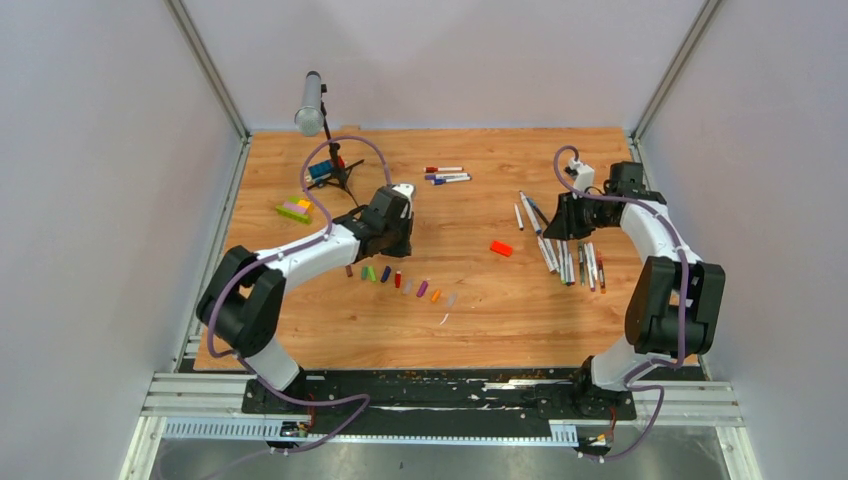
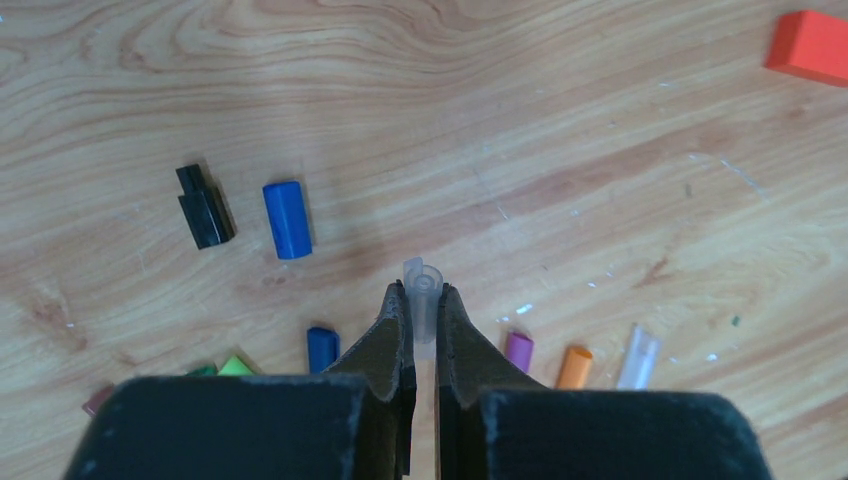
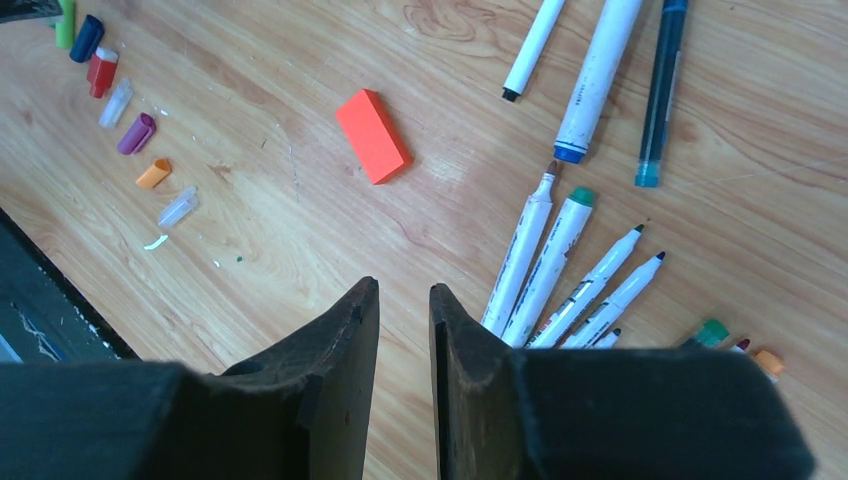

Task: Open the pen caps
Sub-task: Place the pen at the center of the board, then place the pen cap at the center of the board.

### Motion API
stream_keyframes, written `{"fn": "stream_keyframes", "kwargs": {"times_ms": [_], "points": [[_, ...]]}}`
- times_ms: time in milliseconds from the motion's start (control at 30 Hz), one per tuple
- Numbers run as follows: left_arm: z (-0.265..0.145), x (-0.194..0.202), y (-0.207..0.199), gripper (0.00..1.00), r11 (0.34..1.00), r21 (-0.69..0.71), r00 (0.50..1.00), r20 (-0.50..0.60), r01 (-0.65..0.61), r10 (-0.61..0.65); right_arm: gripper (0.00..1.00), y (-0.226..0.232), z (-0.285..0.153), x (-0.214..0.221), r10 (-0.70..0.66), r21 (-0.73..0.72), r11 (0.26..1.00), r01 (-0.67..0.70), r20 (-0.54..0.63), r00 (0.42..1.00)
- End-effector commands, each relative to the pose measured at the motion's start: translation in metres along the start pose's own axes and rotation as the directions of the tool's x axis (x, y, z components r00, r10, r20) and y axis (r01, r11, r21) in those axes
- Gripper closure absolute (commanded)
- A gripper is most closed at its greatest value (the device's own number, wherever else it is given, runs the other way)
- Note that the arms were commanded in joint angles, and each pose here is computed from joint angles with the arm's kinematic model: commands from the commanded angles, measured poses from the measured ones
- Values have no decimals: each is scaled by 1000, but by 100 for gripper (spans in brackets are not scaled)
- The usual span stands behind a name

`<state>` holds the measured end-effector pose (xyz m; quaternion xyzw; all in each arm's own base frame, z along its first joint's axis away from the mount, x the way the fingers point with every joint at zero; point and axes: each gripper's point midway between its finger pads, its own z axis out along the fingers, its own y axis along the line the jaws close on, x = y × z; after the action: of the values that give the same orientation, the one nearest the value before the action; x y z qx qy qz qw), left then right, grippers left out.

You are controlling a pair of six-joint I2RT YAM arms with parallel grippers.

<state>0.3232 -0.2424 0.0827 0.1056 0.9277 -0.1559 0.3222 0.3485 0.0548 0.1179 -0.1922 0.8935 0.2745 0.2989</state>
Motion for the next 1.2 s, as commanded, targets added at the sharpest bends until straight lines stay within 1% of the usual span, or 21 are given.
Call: {"fn": "stream_keyframes", "kwargs": {"times_ms": [0,167,267,533,633,733,867,933,1000,1067,1167], "points": [[13,-8,8,94,996,-69,998,-29,-59,57,74,3,-8,-18,-35,-44,998,40,101,994],[30,-2,18,92,985,-129,989,-106,-114,100,74,6,-7,-16,-21,-67,997,28,104,994],[36,1,24,88,978,-158,984,-141,-133,111,74,6,-6,-15,-19,-72,997,27,105,994],[39,2,27,67,973,-177,979,-167,-150,120,73,7,-4,-13,-12,-81,997,20,101,995],[36,-3,24,65,975,-165,980,-155,-146,121,73,7,-5,-14,-15,-82,996,23,103,995],[27,-11,18,65,981,-139,986,-115,-138,122,73,8,-5,-14,-16,-84,996,25,104,994],[6,-24,6,64,989,-72,992,-18,-126,125,73,14,-6,-19,-31,-115,992,46,126,992],[-9,-28,1,62,992,-33,992,40,-122,123,73,18,-5,-23,-48,-133,989,66,131,990],[-24,-31,0,57,994,-14,989,97,-111,112,73,23,-3,-30,-77,-140,986,95,131,988],[-39,-30,1,50,995,-4,984,152,-97,97,73,27,1,-38,-111,-140,982,127,121,986],[-61,-29,7,35,998,4,970,235,-61,58,73,29,12,-54,-148,-123,980,159,96,984]]}}
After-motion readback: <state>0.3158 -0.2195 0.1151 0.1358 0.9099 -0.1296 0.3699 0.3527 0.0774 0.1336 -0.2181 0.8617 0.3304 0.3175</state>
